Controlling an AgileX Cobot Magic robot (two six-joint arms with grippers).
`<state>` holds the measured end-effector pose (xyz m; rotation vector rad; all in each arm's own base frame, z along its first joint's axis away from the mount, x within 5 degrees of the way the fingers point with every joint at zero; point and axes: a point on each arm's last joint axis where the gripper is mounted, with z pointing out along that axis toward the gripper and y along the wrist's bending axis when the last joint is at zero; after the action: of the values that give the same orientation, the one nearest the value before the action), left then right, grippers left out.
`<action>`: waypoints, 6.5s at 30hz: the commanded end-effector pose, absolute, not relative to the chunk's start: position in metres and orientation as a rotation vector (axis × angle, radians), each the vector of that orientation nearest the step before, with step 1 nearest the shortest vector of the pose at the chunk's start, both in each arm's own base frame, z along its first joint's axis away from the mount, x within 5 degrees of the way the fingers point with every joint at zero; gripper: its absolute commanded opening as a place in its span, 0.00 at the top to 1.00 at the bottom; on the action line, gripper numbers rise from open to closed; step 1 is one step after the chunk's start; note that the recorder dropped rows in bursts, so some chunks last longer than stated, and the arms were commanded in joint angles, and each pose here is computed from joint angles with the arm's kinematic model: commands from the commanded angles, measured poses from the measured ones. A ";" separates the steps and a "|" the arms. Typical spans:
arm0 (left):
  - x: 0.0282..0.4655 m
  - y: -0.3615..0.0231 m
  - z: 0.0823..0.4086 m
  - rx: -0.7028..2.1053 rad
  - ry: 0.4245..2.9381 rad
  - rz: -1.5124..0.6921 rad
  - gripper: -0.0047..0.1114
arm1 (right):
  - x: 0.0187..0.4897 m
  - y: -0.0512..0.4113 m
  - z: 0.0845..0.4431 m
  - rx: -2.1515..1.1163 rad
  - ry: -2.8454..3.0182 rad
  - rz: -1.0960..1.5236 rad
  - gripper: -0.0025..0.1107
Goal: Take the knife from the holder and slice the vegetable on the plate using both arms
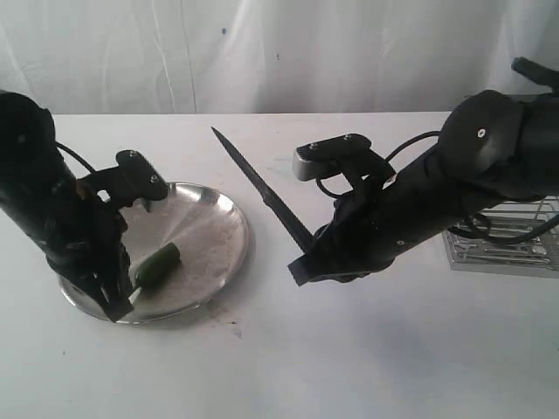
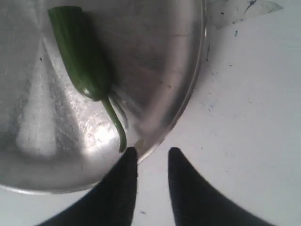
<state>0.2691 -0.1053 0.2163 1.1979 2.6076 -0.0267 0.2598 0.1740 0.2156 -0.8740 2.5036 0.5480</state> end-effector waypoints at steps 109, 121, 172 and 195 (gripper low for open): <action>0.354 -0.085 0.194 1.070 2.546 0.068 0.34 | 0.267 0.174 0.221 -0.749 2.481 0.547 0.98; 0.333 -0.063 0.272 0.849 2.475 0.172 0.96 | 0.255 0.189 0.218 -0.899 2.464 0.553 0.98; 0.377 -0.038 0.159 0.277 2.102 -0.990 0.96 | 0.285 0.313 0.175 -0.956 2.848 0.367 0.98; 0.373 -0.031 0.094 0.237 2.398 -0.902 0.96 | 0.285 0.314 0.175 -0.955 2.838 0.366 0.98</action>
<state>0.3788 -0.0356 0.1209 0.2324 2.2688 -0.9765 0.2834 0.3115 0.1722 -0.9631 2.8668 0.3556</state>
